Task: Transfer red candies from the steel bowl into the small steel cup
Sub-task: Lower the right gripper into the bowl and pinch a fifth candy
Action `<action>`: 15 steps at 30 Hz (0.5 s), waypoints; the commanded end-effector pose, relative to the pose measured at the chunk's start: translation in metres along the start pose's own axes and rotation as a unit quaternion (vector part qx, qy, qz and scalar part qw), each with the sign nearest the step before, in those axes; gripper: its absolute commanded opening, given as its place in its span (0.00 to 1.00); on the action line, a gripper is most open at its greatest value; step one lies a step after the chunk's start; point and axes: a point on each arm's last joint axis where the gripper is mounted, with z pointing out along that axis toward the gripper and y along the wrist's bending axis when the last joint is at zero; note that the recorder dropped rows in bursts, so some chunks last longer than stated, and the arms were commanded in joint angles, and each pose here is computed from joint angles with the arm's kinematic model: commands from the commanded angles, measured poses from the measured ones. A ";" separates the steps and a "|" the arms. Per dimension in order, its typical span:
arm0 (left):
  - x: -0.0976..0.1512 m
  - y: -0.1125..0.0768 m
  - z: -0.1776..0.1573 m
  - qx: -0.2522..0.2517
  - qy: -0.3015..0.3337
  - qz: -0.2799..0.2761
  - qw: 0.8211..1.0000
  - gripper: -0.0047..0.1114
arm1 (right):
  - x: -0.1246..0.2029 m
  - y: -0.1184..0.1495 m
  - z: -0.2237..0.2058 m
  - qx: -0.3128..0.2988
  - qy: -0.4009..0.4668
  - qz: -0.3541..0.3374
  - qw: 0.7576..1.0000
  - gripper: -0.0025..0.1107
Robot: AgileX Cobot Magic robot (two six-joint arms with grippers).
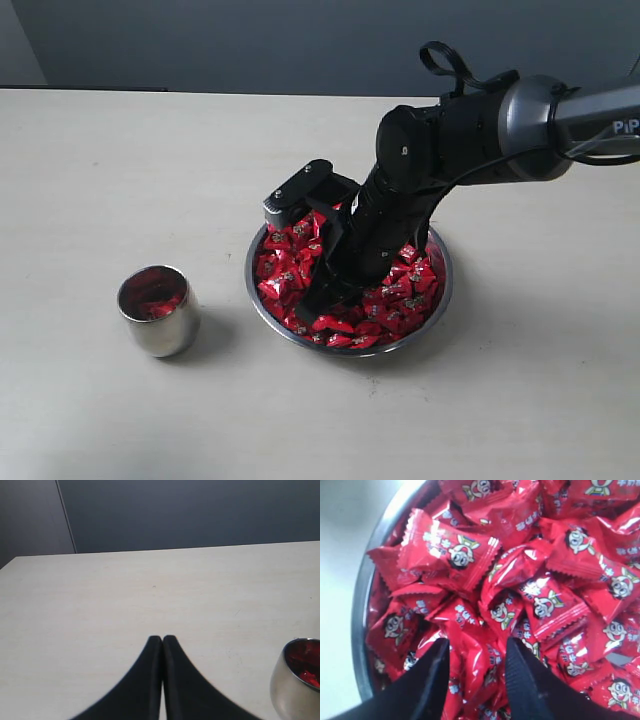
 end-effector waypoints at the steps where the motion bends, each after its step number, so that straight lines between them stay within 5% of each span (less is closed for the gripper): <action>1: 0.001 0.000 0.000 0.000 -0.001 -0.002 1.000 0.04 | -0.001 0.000 -0.001 -0.001 -0.001 -0.001 1.000 0.35; 15: 0.001 0.000 0.000 0.000 -0.001 -0.002 1.000 0.04 | -0.002 -0.001 -0.001 0.001 -0.004 0.002 1.000 0.35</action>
